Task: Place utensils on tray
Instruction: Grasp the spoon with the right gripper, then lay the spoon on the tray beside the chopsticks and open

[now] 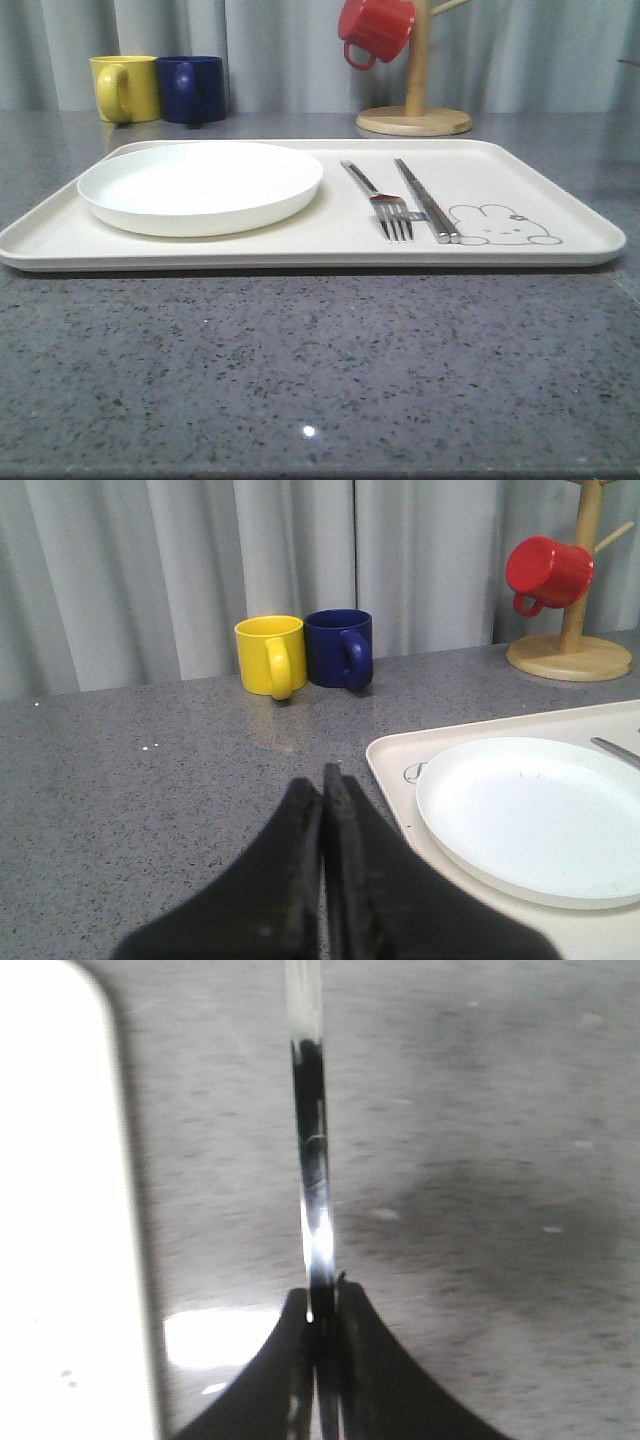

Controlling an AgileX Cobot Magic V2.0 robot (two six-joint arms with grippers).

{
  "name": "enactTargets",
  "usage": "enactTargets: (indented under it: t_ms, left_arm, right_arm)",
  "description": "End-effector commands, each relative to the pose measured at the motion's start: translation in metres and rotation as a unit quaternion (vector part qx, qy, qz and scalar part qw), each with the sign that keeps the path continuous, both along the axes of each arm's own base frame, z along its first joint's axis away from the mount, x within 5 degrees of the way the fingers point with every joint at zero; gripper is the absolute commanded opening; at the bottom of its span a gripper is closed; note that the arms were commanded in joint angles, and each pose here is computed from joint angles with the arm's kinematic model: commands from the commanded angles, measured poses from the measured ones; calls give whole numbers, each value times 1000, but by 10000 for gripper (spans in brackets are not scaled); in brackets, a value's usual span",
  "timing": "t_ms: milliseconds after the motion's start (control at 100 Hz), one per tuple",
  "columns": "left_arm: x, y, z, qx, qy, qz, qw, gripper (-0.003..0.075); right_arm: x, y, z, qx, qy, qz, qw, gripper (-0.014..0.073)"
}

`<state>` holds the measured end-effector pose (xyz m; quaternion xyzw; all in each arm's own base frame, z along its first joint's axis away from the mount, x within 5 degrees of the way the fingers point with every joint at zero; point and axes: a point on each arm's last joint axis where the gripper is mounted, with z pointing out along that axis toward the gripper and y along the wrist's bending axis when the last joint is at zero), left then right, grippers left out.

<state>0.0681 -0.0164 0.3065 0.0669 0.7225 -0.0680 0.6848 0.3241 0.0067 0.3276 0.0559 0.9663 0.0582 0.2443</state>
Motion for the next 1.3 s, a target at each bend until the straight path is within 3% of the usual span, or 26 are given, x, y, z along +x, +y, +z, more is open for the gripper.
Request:
enactTargets:
  t_ms: [0,340,850,990,1200,1290]
  left_arm:
    - [-1,3,15,-12,-44,17,999,-19]
    - [-1,3,15,-12,-44,17,999,-19]
    - [-1,3,15,-12,-44,17,999,-19]
    - [-1,3,15,-12,-44,17,999,-19]
    - [-1,3,15,-12,-44,17,999,-19]
    - [-1,3,15,-12,-44,17,999,-19]
  right_arm:
    - [-8,23,24,19,-44,15,999,-57]
    - [0,105,0,30,-51,66,996,-57]
    - [22,121,-53,15,22,65,998,-51]
    - [22,121,-53,15,23,65,997,49]
    - [21,120,-51,15,22,65,998,318]
    - [22,121,-50,16,20,65,998,367]
